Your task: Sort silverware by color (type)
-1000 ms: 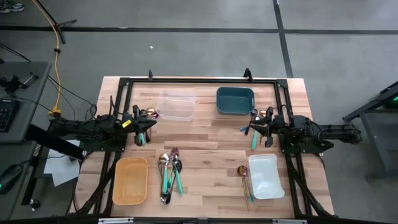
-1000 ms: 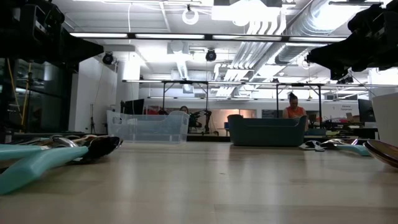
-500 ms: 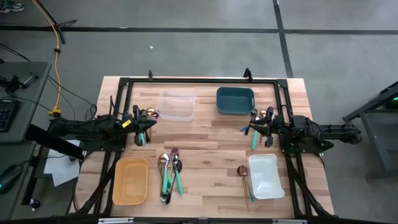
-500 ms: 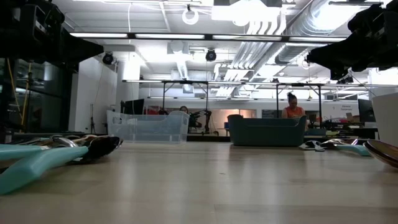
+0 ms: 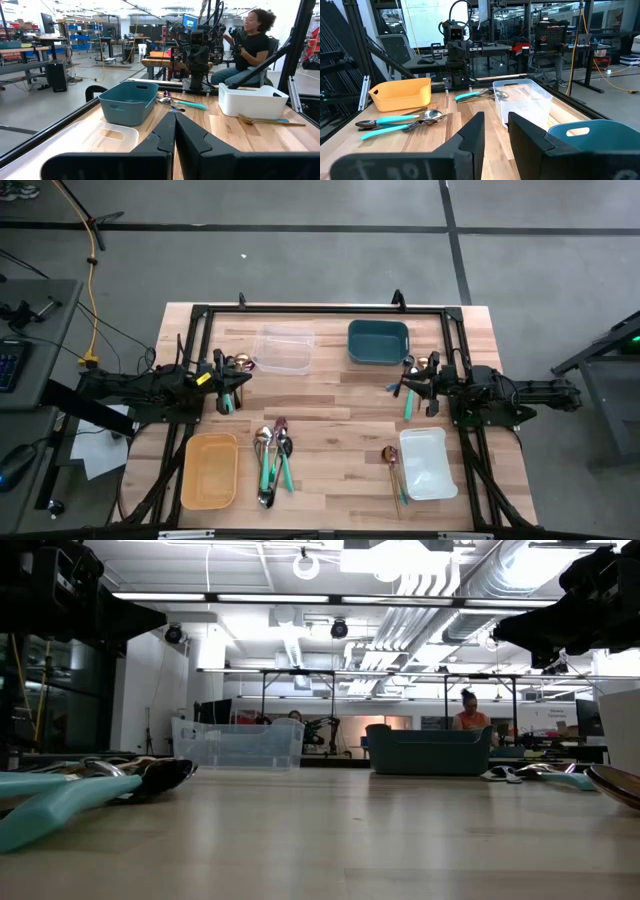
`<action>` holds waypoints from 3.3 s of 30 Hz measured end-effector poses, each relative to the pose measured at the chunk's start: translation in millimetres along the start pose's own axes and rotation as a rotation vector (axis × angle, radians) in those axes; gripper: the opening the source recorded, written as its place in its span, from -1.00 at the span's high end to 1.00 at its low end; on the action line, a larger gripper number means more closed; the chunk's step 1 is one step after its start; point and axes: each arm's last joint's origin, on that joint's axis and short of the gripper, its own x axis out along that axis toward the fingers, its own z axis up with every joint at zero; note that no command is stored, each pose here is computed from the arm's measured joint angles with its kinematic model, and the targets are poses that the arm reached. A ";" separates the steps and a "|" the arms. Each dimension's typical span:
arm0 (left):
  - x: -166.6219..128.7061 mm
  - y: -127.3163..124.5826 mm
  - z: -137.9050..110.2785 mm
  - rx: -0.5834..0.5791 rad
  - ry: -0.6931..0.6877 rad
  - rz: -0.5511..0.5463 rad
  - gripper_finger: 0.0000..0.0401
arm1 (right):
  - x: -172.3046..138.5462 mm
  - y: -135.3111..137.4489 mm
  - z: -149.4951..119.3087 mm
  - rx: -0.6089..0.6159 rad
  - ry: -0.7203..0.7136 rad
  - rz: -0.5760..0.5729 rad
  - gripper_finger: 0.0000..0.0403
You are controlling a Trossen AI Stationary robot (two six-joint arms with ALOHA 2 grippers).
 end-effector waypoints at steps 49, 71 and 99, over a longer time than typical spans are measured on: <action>0.0 0.0 -0.1 0.000 0.000 0.000 0.98 | 32.1 16.4 36.0 0.917 0.912 -0.592 0.59; 0.0 0.0 0.0 0.000 0.000 0.000 0.98 | 68.8 15.3 -0.2 0.781 1.072 -0.898 0.57; 0.0 0.0 0.0 0.000 0.000 0.000 0.98 | 83.5 -8.8 -42.2 0.709 1.155 -1.240 -0.05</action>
